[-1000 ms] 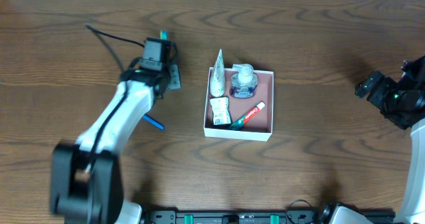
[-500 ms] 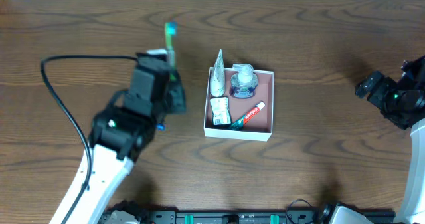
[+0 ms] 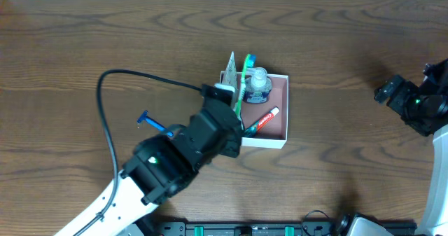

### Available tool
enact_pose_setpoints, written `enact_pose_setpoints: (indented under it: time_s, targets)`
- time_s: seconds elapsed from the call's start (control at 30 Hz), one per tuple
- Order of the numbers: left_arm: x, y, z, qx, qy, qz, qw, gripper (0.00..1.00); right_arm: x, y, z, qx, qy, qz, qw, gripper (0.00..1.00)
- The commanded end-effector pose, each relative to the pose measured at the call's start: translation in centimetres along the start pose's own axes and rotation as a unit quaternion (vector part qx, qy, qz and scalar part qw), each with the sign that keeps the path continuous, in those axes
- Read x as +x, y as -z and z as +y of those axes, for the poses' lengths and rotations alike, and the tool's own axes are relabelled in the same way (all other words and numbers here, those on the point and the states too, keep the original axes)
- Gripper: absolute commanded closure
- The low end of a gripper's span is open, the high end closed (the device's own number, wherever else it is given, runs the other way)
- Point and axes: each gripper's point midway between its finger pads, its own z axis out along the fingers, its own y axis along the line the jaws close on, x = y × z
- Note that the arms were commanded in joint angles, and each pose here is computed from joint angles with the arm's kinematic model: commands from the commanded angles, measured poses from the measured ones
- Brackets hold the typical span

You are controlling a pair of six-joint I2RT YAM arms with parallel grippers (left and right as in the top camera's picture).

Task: Pack container
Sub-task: 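Carry the toothbrush into the box and lower it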

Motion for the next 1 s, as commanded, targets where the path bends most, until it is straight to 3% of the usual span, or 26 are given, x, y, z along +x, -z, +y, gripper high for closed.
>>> enact_pose_setpoints:
  time_s: [0.0,0.27,0.4,0.57,0.97]
  targets:
    - [0.5,-1.1,-0.6,-0.026,0.002,0.002,1.0,0.94,-0.4,0.6,0.0,-0.001,-0.005,-0.011,1.0,0.01]
    - [4.0,-6.1,-2.9,-0.046,-0.018,0.059,0.997,0.94,-0.4,0.6,0.0,-0.001,-0.005,-0.011,1.0,0.01]
    - [5.8,-9.6,-2.2,-0.114,-0.02,0.063,0.991,0.94,-0.4,0.6,0.0,-0.001,-0.005,-0.011,1.0,0.01]
    - [6.0,-10.9,-1.0,-0.155,0.007,0.051,0.987,0.94,-0.4,0.6,0.0,-0.001,-0.005,-0.011,1.0,0.01]
    - [5.3,-12.8,-2.4,-0.132,0.018,0.029,0.991,0.94,-0.4,0.6,0.0,-0.001,-0.005,-0.011,1.0,0.01]
